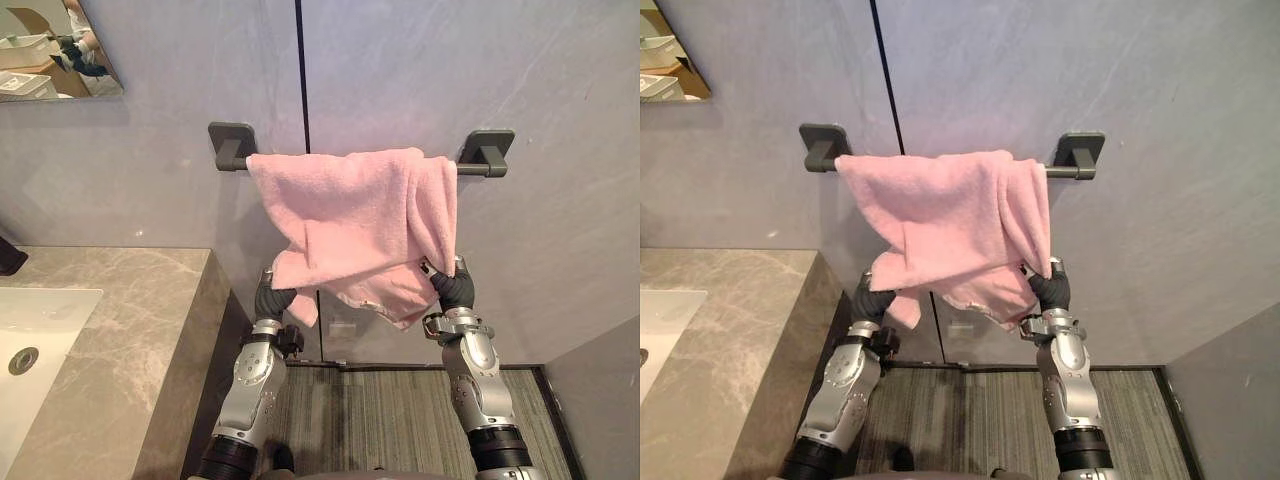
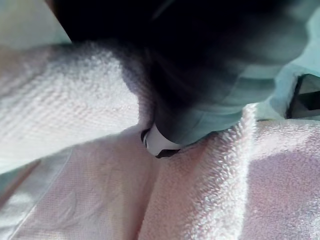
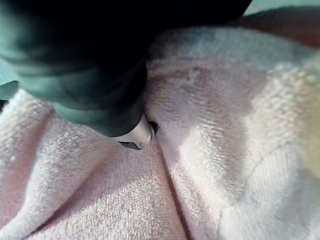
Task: Organize washtable
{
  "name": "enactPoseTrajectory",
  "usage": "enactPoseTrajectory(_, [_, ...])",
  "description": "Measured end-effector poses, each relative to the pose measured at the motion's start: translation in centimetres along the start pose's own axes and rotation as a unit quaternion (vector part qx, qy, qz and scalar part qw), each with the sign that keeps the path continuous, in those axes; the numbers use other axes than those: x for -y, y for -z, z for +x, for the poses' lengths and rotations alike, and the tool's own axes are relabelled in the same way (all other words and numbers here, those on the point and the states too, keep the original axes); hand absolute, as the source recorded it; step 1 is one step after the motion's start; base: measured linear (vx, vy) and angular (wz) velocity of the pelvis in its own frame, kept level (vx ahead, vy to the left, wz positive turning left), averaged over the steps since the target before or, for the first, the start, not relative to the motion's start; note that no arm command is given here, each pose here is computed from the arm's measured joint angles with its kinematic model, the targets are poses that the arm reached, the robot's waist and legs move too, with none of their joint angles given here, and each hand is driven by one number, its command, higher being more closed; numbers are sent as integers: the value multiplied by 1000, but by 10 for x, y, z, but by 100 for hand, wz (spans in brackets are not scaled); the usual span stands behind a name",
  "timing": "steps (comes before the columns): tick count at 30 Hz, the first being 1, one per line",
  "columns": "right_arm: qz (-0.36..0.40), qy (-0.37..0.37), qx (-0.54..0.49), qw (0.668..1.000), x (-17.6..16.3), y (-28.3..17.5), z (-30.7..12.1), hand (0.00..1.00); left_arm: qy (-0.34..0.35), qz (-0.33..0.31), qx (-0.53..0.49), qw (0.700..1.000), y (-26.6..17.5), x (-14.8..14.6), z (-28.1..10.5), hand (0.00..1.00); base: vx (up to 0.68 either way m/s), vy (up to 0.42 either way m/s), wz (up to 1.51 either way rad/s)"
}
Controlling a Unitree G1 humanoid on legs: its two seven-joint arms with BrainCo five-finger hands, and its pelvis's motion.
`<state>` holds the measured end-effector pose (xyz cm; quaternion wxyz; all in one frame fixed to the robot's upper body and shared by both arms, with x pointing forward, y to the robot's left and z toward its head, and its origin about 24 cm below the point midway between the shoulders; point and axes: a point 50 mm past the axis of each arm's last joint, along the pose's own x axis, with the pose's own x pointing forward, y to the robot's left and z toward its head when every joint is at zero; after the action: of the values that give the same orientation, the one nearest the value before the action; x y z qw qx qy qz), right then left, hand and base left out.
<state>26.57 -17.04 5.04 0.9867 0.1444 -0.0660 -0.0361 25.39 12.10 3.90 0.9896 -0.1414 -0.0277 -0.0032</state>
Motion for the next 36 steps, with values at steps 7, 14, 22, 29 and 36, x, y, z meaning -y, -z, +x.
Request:
enactPoseTrajectory(7, [4, 6, -4, 1000, 1, 3, -1, 100, -1, -4, -3, 1000, 1, 1, 0, 100, 0, 0, 0])
enactPoseTrajectory(14, [6, 9, -18, 1000, 2, 11, 0, 100, -17, -13, -45, 999, 20, -3, -3, 100, 0, 0, 0])
enactPoseTrajectory(22, [9, 8, -43, 999, -2, 24, 4, 0, -34, -9, -72, 997, 31, -11, -6, 100, 0, 0, 7])
enactPoseTrajectory(29, [12, 13, -56, 998, -2, 31, 5, 0, -69, -9, -97, 993, 42, -26, -12, 0, 8, -1, 1])
enactPoseTrajectory(36, [10, 43, -99, 994, 10, 48, -2, 0, -95, -17, -115, 989, 49, -34, -17, 0, 15, -4, 1])
